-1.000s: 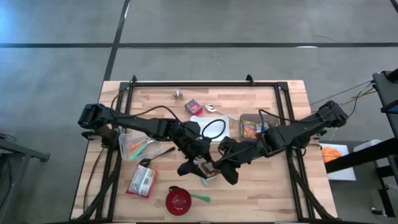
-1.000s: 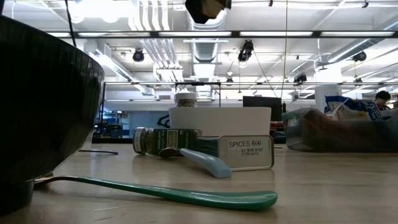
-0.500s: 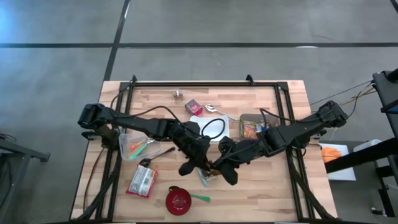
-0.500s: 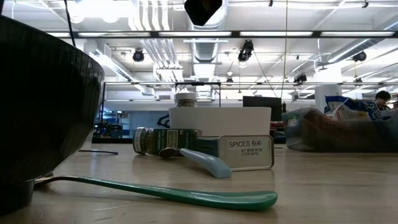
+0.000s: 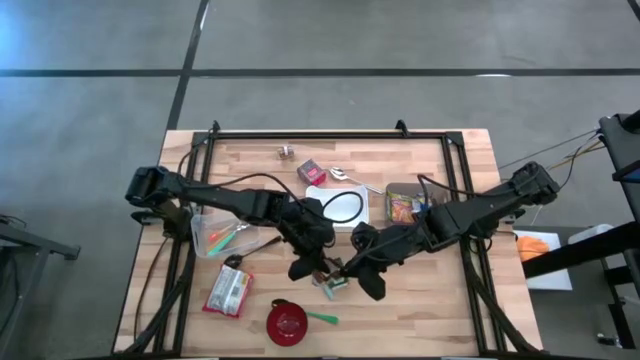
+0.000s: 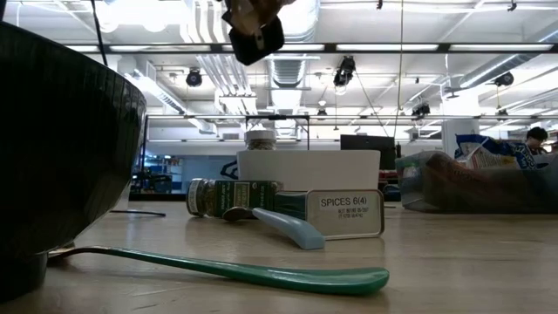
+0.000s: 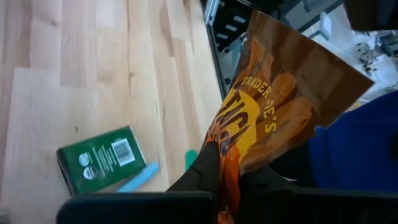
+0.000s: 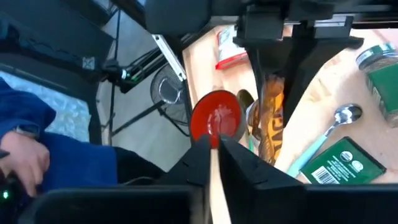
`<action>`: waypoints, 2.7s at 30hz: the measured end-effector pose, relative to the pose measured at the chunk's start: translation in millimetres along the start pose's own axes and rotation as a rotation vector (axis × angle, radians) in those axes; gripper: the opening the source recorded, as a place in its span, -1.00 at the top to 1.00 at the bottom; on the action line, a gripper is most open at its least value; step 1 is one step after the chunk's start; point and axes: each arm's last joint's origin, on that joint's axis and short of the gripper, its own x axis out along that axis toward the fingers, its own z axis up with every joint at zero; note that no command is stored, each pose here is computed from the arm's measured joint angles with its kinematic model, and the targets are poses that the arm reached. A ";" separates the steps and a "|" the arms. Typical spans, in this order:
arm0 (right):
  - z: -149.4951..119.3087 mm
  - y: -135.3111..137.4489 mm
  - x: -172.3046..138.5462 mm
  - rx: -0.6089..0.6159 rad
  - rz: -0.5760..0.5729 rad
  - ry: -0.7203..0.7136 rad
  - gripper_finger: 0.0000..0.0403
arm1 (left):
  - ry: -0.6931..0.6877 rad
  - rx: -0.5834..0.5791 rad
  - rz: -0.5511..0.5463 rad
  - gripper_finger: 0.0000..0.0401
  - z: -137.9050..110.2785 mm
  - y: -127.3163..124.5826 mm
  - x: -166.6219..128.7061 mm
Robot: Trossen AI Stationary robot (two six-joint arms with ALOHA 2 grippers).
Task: Pick & Place Food Item
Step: Put the orange seasoning pack into the white bin
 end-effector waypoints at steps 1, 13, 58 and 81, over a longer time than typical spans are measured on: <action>0.1 0.0 0.0 -0.010 0.001 0.000 0.76 | 0.001 -0.014 0.002 0.98 0.1 0.7 -0.5; 11.2 -9.8 -0.6 -0.003 -0.033 -0.015 -0.15 | -0.062 -0.006 0.005 0.98 6.6 -8.6 -27.6; 64.7 -43.9 -36.0 0.030 -0.149 0.203 0.02 | -0.263 0.003 0.052 0.98 33.6 17.7 -53.4; 73.3 -53.2 -37.2 0.018 -0.141 0.202 0.96 | -0.265 -0.058 0.046 0.71 33.8 18.6 -53.9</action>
